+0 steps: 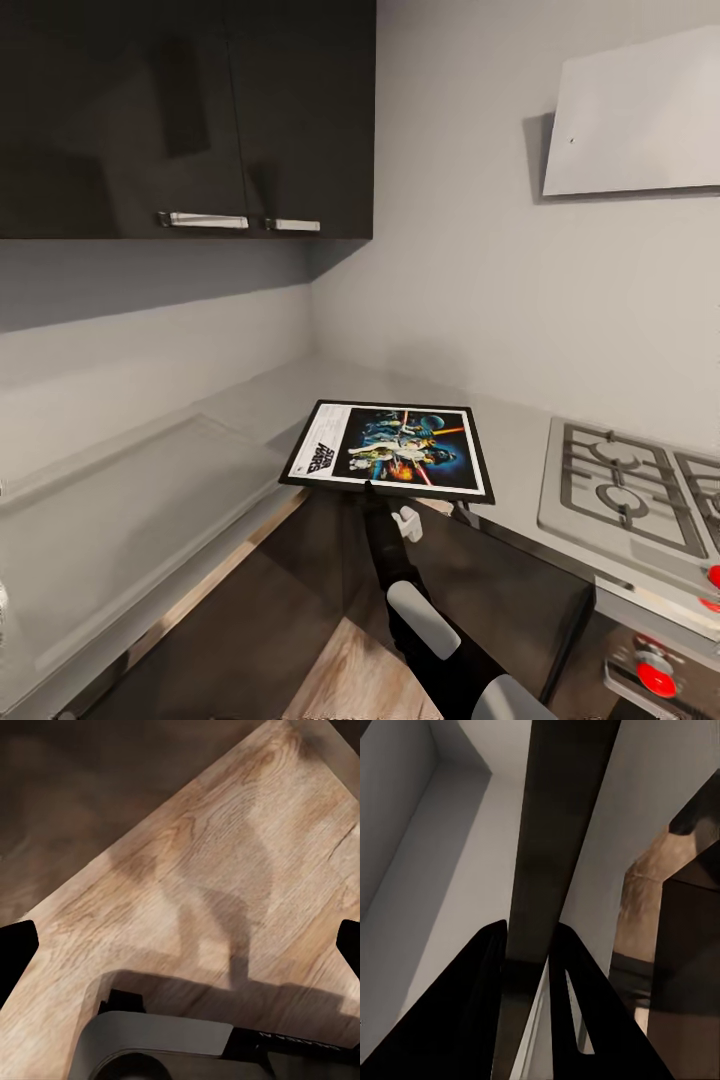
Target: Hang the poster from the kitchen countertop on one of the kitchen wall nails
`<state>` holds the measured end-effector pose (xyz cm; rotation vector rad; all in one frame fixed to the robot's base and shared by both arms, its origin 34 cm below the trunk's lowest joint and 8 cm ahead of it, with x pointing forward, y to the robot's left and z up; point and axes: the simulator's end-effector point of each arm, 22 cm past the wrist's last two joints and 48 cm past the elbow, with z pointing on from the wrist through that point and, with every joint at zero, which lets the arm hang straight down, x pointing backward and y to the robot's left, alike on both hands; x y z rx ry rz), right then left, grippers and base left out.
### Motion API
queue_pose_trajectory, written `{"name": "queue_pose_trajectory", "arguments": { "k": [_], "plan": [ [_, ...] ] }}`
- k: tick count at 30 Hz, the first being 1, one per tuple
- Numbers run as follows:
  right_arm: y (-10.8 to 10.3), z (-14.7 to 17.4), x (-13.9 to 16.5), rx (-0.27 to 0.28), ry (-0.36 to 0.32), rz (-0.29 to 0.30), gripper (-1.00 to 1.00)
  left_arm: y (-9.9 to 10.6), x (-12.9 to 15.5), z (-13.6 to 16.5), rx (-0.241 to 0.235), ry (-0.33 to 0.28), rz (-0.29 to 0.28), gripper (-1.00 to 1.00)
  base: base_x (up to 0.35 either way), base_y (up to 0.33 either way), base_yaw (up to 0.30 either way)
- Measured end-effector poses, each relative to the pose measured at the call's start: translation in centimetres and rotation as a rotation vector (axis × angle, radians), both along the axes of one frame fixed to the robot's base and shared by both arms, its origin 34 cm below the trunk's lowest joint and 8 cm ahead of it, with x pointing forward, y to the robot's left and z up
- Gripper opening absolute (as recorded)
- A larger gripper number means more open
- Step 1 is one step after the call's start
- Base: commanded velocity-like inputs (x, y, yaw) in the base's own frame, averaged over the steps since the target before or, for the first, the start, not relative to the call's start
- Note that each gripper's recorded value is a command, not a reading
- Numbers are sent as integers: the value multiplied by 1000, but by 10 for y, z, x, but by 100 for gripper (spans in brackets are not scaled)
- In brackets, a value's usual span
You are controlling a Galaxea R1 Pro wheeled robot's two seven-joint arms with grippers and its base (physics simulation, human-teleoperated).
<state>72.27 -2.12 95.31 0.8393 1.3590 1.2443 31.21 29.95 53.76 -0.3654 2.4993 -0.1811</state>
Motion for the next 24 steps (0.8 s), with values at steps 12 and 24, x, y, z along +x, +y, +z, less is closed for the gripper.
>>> {"name": "queue_pose_trajectory", "arguments": {
  "k": [12,24],
  "plan": [
    [12,21,-3,-45,-71,34,-100,0,0,0,0,0,1,100,-151,0,0],
    [18,36,-5,-56,-111,48,-100,1,0,0,1,0,3,100,-151,0,0]
  ]
}}
